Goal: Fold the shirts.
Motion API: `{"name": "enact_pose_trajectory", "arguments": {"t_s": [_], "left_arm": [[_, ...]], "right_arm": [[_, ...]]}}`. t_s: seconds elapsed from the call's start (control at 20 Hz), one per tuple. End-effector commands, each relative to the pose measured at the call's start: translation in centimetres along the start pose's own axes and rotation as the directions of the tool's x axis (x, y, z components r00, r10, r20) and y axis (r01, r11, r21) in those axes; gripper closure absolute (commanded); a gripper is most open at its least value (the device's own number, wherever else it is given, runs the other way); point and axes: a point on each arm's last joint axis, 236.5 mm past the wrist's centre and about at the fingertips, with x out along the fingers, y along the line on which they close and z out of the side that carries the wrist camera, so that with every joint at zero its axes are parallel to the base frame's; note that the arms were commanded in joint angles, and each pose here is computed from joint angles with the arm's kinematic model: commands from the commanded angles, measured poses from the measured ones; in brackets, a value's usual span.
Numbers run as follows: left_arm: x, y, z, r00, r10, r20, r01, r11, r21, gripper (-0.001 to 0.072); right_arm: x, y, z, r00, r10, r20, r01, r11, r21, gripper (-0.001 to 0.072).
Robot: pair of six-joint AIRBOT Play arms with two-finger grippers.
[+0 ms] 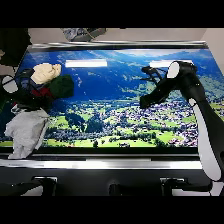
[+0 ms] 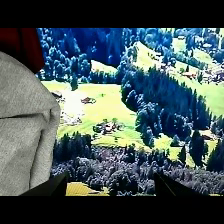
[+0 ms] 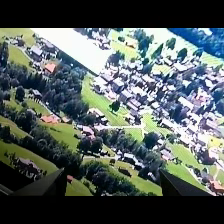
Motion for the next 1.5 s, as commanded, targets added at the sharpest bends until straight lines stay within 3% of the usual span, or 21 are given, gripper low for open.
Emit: {"name": "enact_pose_trajectory", "arguments": {"t_s": [0.0, 0.5, 0.7, 0.85, 0.9, 0.95, 1.05, 1.2, 1.35, 1.45], "left_arm": [[0.0, 0.0, 0.0, 1.000, 0.000, 0.001, 0.000, 1.000, 0.000, 0.0090], [-0.6, -0.7, 5.2, 0.975, -0.030, 0.222, 0.030, 1.000, 0.003, 0.0090], [-0.9, -0.9, 6.2, 0.965, -0.037, 0.261, 0.038, 0.999, 0.004, 0.0088], [-1.0, -1.2, 6.7, 0.958, -0.049, 0.284, 0.050, 0.999, 0.005, 0.0087], [-1.4, -1.5, 7.8, 0.942, -0.057, 0.332, 0.057, 0.998, 0.010, 0.0067], [-1.9, -1.6, 9.0, 0.922, -0.063, 0.382, 0.063, 0.998, 0.012, -0.0013], [-2.8, -1.3, 12.0, 0.876, -0.070, 0.478, 0.080, 0.997, -0.001, -0.0013], [-0.5, -1.1, 16.0, 0.900, -0.150, 0.409, 0.206, 0.974, -0.096, -0.0013], [5.9, -3.0, 18.2, 0.920, -0.300, 0.252, 0.349, 0.920, -0.177, -0.0013], [11.0, -4.3, 18.1, 0.921, -0.349, 0.174, 0.382, 0.900, -0.212, -0.0013]], "right_arm": [[-0.2, -1.1, 2.9, 0.992, -0.046, 0.121, 0.047, 0.999, 0.001, 0.0046], [-0.5, -2.6, 3.9, 0.981, -0.109, 0.163, 0.112, 0.994, -0.007, 0.0044], [-0.4, -4.2, 2.3, 0.979, -0.179, 0.095, 0.194, 0.966, -0.174, 0.0017], [-0.8, -5.6, 2.7, 0.964, -0.238, 0.114, 0.256, 0.949, -0.186, 0.0017], [-0.9, -5.8, 3.5, 0.958, -0.246, 0.146, 0.271, 0.945, -0.182, 0.0017], [-1.1, -6.0, 4.1, 0.952, -0.253, 0.173, 0.283, 0.942, -0.180, 0.0018], [-1.2, -6.0, 4.6, 0.948, -0.254, 0.192, 0.287, 0.942, -0.174, 0.0019], [-0.7, -6.0, 4.4, 0.952, -0.250, 0.177, 0.280, 0.944, -0.175, 0.0020], [0.5, -5.6, 3.6, 0.967, -0.217, 0.133, 0.238, 0.956, -0.174, 0.0022], [1.8, -4.9, 2.7, 0.981, -0.176, 0.080, 0.187, 0.967, -0.173, 0.0030]]}}
